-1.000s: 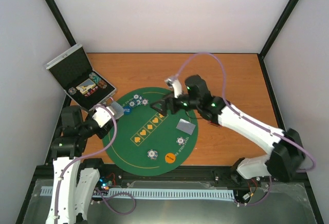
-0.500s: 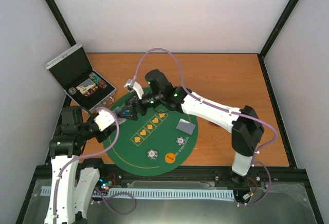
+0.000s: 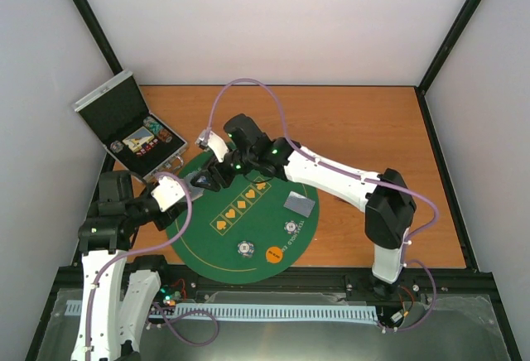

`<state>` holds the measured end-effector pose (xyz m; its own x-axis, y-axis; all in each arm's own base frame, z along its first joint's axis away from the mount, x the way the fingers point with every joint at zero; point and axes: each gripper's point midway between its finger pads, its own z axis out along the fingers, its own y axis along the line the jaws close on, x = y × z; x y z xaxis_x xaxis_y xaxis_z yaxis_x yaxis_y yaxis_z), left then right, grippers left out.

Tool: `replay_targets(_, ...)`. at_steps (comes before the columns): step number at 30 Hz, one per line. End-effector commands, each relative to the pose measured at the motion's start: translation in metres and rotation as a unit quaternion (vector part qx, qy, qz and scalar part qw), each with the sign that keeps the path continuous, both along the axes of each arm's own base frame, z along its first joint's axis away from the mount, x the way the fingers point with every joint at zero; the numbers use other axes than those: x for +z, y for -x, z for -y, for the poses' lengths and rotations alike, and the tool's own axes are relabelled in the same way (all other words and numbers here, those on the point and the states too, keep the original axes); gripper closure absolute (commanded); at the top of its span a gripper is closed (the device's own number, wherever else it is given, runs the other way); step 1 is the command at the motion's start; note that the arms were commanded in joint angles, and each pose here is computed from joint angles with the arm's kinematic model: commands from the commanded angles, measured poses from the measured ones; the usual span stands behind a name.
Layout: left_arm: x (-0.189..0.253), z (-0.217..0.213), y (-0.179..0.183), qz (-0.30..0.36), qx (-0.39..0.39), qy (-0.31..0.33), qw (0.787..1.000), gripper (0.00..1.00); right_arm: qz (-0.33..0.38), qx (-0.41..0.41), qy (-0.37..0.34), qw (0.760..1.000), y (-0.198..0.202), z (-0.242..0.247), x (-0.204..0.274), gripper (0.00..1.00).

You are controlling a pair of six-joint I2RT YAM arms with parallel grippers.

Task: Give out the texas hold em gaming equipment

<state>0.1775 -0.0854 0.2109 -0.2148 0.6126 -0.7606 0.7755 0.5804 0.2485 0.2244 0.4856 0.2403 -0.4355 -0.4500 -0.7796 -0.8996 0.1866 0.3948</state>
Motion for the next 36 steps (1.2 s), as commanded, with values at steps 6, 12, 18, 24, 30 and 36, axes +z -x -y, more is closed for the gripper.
replay_targets(6, 0.007, 0.001, -0.004, 0.024, -0.006, 0.0, 1.0, 0.54, 0.01, 0.013, -0.011, 1.0, 0.008, 0.003, 0.02, 0.52)
replay_targets(12, 0.003, 0.0, -0.004, 0.021, -0.004, -0.002, 1.0, 0.53, 0.022, 0.005, -0.01, 1.0, 0.006, 0.008, 0.028, 0.57)
replay_targets(18, 0.004, 0.0, -0.004, 0.022, -0.003, 0.0, 1.0, 0.53, 0.021, 0.008, -0.015, 1.0, 0.009, 0.01, 0.033, 0.63)
replay_targets(24, 0.004, 0.0, -0.005, 0.02, 0.001, 0.002, 1.0, 0.53, 0.022, 0.01, -0.017, 1.0, 0.011, 0.011, 0.037, 0.81)
replay_targets(30, 0.002, 0.0, -0.005, 0.015, 0.006, 0.007, 1.0, 0.53, 0.04, -0.01, 0.0, 0.999, 0.005, 0.019, 0.037, 0.97)
replay_targets(36, -0.001, -0.003, -0.006, 0.013, 0.019, 0.009, 1.0, 0.53, 0.056, -0.012, -0.001, 0.998, 0.006, 0.026, 0.047, 0.97)
